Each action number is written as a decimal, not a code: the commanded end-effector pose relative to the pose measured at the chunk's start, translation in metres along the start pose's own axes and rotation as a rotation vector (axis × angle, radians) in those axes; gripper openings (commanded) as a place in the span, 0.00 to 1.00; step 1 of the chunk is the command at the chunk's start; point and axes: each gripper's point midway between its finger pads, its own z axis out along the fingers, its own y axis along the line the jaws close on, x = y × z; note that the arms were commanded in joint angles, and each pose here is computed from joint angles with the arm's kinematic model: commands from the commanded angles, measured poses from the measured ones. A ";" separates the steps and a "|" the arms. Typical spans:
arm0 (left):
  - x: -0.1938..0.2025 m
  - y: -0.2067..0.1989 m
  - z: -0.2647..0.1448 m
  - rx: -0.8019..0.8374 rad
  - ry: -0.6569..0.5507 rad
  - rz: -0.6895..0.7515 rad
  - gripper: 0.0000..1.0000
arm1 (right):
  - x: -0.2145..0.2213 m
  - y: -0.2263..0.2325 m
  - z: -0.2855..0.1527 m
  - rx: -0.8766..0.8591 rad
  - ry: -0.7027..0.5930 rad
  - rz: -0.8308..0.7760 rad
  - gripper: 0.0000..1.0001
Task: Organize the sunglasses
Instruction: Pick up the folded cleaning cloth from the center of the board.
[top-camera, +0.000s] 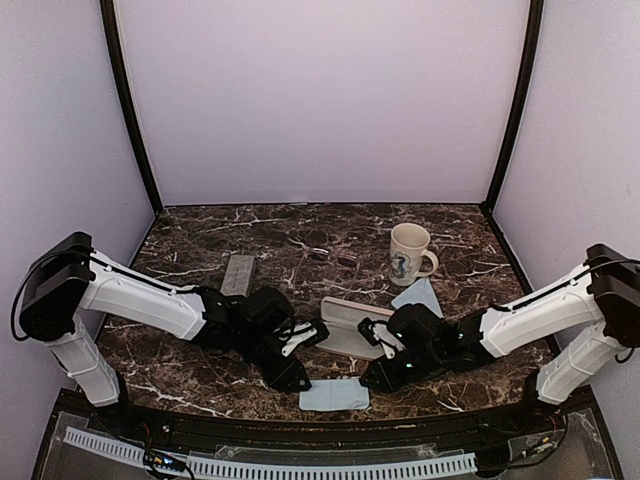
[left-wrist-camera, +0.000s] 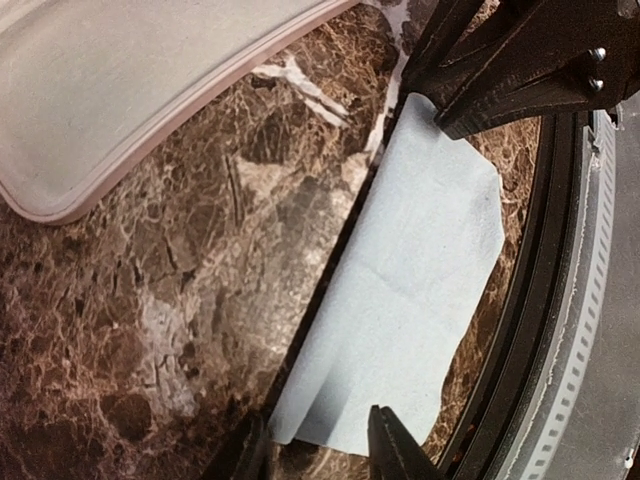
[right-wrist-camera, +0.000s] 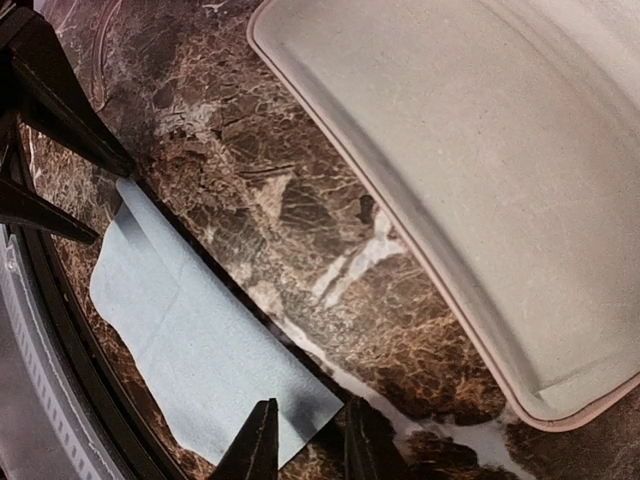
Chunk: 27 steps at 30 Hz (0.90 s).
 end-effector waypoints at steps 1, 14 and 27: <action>0.003 -0.002 0.004 0.032 -0.001 0.003 0.34 | 0.003 0.001 0.004 -0.025 0.004 0.006 0.24; 0.008 -0.001 0.004 0.028 0.008 -0.004 0.23 | 0.002 -0.001 0.005 -0.021 0.001 0.011 0.17; 0.005 0.003 0.007 0.014 -0.012 -0.038 0.08 | -0.007 0.003 0.000 -0.048 -0.056 0.031 0.03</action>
